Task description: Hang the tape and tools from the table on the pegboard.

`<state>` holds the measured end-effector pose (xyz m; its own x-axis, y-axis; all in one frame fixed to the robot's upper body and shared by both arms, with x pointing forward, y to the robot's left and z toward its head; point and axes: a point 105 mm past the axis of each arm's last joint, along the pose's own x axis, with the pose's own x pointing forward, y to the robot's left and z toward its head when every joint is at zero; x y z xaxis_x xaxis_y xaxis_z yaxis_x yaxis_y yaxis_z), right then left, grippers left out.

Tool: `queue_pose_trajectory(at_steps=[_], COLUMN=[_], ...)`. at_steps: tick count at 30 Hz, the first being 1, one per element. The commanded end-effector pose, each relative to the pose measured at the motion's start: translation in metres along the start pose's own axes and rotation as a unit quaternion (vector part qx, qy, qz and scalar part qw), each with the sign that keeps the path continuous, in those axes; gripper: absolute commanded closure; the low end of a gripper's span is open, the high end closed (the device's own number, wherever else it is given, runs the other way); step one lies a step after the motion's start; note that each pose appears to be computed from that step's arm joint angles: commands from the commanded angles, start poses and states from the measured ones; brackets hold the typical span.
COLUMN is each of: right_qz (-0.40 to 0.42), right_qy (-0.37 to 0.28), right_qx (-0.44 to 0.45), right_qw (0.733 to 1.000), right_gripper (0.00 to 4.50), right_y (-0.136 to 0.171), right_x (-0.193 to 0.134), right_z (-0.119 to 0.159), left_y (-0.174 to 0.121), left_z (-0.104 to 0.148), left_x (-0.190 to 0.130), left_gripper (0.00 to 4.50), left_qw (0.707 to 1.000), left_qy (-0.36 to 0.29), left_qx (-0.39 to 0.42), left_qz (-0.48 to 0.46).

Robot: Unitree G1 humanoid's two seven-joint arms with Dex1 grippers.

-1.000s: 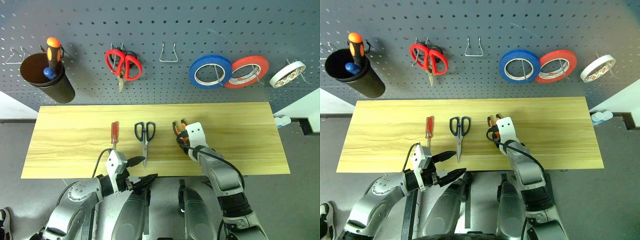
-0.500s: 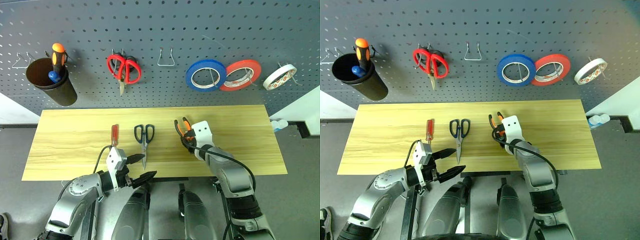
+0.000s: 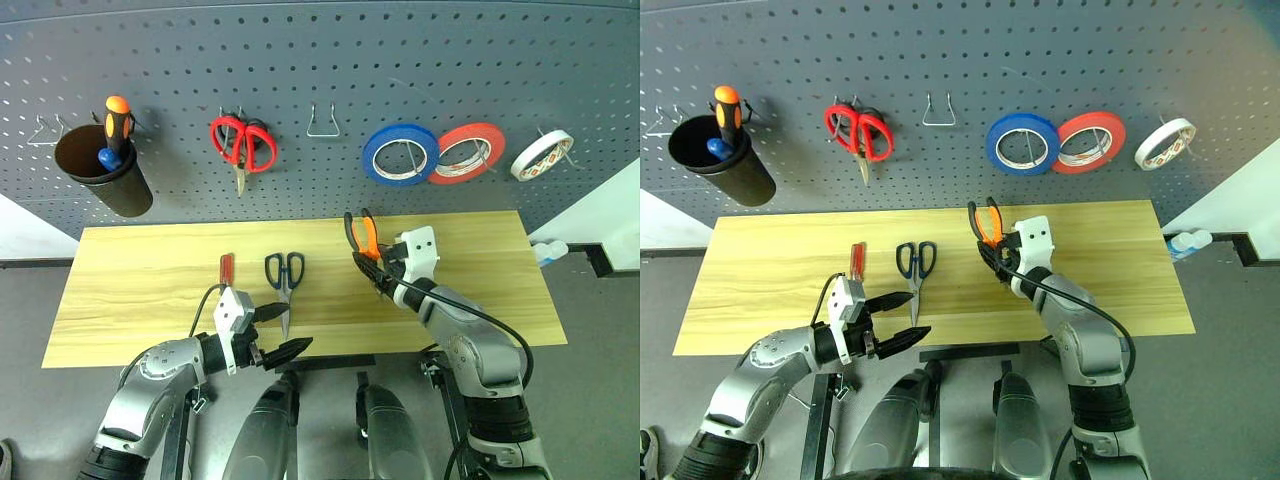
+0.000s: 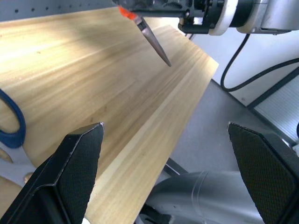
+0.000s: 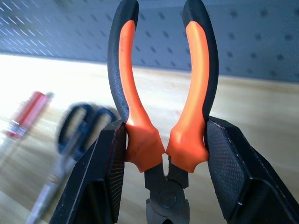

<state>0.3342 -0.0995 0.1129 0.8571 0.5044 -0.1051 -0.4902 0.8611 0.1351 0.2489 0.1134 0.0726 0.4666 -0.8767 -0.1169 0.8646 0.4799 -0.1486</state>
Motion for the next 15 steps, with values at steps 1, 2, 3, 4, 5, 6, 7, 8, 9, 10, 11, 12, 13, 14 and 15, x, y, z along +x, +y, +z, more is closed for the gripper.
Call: queue_pose_trajectory(at_steps=[1, 2, 3, 4, 5, 6, 7, 8, 9, 10, 11, 12, 13, 14, 15], right_qz=[0.027, 0.032, 0.035, 0.038, 0.041, 0.044, 0.049, 0.053, 0.057, 0.061, 0.064, 0.067, 0.068, 0.071, 0.074], right_qy=[-0.063, -0.069, -0.076, -0.081, -0.087, -0.093, -0.102, -0.113, -0.125, -0.137, -0.149, -0.16, -0.167, -0.177, -0.184], right_qx=[0.003, 0.004, 0.004, 0.005, 0.005, 0.005, 0.005, 0.004, 0.002, 0.0, -0.004, -0.008, -0.01, -0.015, -0.018], right_qw=[0.998, 0.997, 0.997, 0.996, 0.995, 0.995, 0.994, 0.992, 0.991, 0.989, 0.987, 0.985, 0.984, 0.981, 0.98], right_gripper=[2.36, 2.36, 2.36, 2.36, 2.36, 2.36, 2.36, 2.36, 2.36, 2.36, 2.36, 2.36, 2.36, 2.36, 2.36], right_y=[0.011, 0.012, 0.013, 0.014, 0.015, 0.016, 0.018, 0.019, 0.021, 0.022, 0.024, 0.026, 0.028, 0.03, 0.032], right_x=[-0.006, -0.006, -0.007, -0.007, -0.008, -0.008, -0.009, -0.01, -0.011, -0.012, -0.013, -0.014, -0.014, -0.014, -0.014], right_z=[0.027, 0.029, 0.032, 0.034, 0.036, 0.038, 0.042, 0.047, 0.053, 0.059, 0.066, 0.073, 0.077, 0.084, 0.088], left_y=[0.001, 0.002, 0.003, 0.003, 0.004, 0.005, 0.005, 0.006, 0.007, 0.007, 0.008, 0.008, 0.008, 0.008, 0.009], left_z=[0.002, 0.002, 0.002, 0.003, 0.003, 0.003, 0.002, 0.002, 0.002, 0.002, 0.003, 0.003, 0.003, 0.003, 0.003], left_x=[-0.003, -0.002, -0.002, -0.002, -0.002, -0.003, -0.003, -0.003, -0.003, -0.003, -0.003, -0.002, -0.002, -0.002, -0.002], left_gripper=[0.08, 0.08, 0.08, 0.08, 0.08, 0.08, 0.08, 0.08, 0.08, 0.08, 0.08, 0.08, 0.08, 0.08, 0.08], left_qw=[1.0, 1.0, 1.0, 1.0, 1.0, 1.0, 1.0, 1.0, 1.0, 1.0, 1.0, 1.0, 1.0, 1.0, 1.0], left_qy=[-0.003, -0.002, -0.002, -0.002, -0.001, -0.001, 0.0, 0.001, 0.002, 0.002, 0.002, 0.003, 0.003, 0.003, 0.003], left_qx=[0.008, 0.008, 0.009, 0.009, 0.01, 0.01, 0.01, 0.01, 0.011, 0.011, 0.011, 0.012, 0.012, 0.012, 0.012], left_qz=[-0.003, -0.004, -0.004, -0.005, -0.005, -0.005, -0.005, -0.006, -0.007, -0.007, -0.007, -0.008, -0.008, -0.009, -0.009])
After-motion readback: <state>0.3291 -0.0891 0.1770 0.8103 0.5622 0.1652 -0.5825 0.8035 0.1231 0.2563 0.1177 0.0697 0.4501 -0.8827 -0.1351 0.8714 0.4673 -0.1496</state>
